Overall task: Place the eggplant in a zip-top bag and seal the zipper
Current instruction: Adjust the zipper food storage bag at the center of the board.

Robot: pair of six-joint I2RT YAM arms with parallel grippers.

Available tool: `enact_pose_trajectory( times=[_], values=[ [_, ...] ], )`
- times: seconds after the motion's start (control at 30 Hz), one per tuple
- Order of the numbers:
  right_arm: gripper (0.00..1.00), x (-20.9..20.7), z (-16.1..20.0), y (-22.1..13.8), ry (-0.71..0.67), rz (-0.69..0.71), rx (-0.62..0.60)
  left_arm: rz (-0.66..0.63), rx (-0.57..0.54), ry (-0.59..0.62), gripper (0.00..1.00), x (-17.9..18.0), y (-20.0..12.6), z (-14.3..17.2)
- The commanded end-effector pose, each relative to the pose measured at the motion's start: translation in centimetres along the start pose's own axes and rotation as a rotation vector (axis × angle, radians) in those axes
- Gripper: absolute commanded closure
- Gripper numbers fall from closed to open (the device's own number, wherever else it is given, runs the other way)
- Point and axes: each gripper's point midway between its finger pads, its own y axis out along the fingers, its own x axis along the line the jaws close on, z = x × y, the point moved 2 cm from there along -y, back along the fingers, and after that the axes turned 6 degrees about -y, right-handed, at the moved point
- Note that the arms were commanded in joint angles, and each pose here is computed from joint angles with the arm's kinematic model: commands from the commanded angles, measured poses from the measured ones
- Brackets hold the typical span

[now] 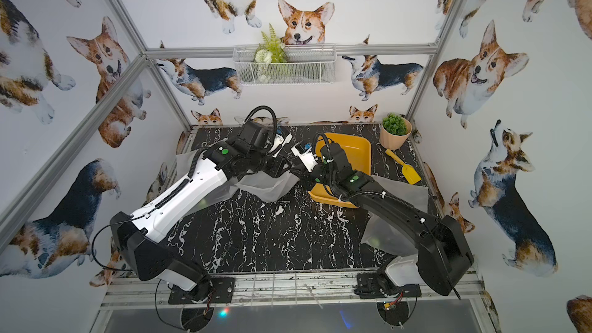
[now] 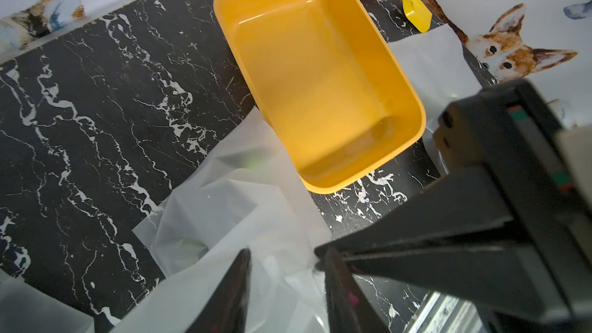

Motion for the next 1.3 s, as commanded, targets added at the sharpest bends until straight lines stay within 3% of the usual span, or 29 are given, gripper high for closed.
enact_pose_trajectory(
  times=[0.0, 0.47, 0.73, 0.9, 1.0, 1.2, 1.27],
  values=[
    [1.00, -0.6, -1.2, -0.1, -0.009, 0.037, -0.033, 0.042, 0.088, 0.046, 0.57, -0.2, -0.5, 1.5],
    [1.00, 0.4, -2.0, -0.8, -0.013, -0.012, -0.076, 0.093, 0.163, 0.145, 0.52, -0.2, 0.0, 2.6],
    [1.00, 0.8, -2.4, -0.8, -0.014, -0.034, -0.097, 0.095, 0.171, 0.109, 0.62, -0.1, 1.0, 2.5],
    [1.00, -1.7, 0.5, -1.2, 0.003, 0.065, 0.010, 0.040, 0.149, 0.026, 0.65, 2.5, 1.2, 2.6],
    [0.92, -2.5, 3.0, -2.3, 0.034, 0.100, 0.113, 0.042, 0.144, 0.014, 0.64, 3.1, 1.2, 3.1],
    [0.75, -1.5, 7.3, -4.8, 0.331, 0.141, 0.290, 0.065, 0.206, -0.102, 0.60, 3.1, 3.9, 6.3],
    [0.76, -0.5, 9.4, -6.1, 0.443, 0.171, 0.366, 0.030, 0.172, -0.187, 0.58, 3.6, 4.5, 7.1]
  ],
)
